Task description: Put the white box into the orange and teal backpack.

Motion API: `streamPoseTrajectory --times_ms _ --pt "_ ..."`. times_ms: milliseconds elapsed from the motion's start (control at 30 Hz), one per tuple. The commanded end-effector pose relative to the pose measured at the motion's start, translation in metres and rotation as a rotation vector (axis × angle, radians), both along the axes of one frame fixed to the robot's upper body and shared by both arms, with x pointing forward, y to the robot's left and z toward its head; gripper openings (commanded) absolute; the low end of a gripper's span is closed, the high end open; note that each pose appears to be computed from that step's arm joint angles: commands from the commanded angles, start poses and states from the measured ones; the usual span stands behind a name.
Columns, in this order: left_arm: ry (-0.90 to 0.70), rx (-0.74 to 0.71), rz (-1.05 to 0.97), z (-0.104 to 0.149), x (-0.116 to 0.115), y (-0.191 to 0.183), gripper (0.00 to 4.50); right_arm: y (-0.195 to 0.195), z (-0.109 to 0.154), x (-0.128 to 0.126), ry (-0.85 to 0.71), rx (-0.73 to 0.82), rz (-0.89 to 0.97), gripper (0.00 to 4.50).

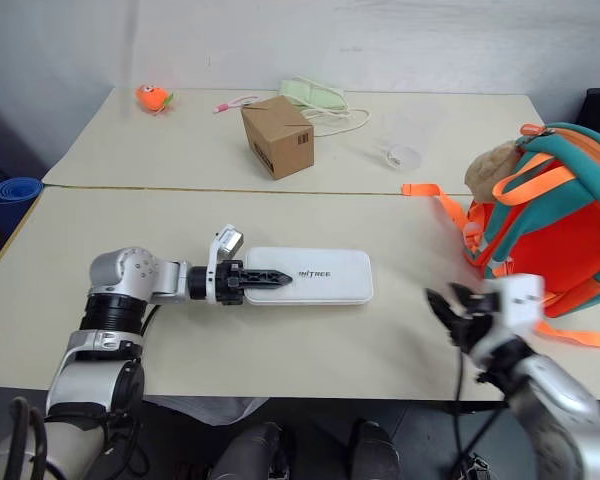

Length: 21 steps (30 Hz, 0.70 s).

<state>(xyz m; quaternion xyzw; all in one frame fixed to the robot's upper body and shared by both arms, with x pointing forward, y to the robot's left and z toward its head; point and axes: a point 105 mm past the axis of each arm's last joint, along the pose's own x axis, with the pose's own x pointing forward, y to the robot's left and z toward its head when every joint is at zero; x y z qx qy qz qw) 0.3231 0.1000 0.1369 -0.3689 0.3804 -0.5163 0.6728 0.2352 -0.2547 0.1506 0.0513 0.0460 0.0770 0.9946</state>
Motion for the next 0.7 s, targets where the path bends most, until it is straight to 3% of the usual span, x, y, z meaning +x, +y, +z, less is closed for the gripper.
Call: streamPoseTrajectory --times_ms 33,133,300,500,600,700 --pt "-0.081 -0.105 -0.021 0.029 -0.007 0.004 1.25 -0.008 0.03 -0.007 -0.091 0.006 -0.049 3.62" --pt "-0.119 -0.15 -0.004 0.041 -0.01 0.011 1.25 -0.015 0.041 0.006 -0.118 0.001 -0.078 4.49" --pt "-0.202 -0.205 0.02 0.061 -0.011 0.019 1.25 -0.024 0.052 0.044 -0.153 0.022 -0.133 4.5" --pt "-0.344 -0.208 0.05 0.082 -0.008 0.024 1.25 -0.019 0.047 0.097 -0.151 0.037 -0.098 4.5" --pt "-0.439 -0.181 0.09 0.089 -0.005 0.028 1.25 -0.026 0.052 0.11 -0.194 0.037 -0.104 3.95" --pt "-0.519 -0.141 0.15 0.091 0.0 0.032 1.25 -0.027 0.053 0.11 -0.208 0.016 -0.075 2.9"
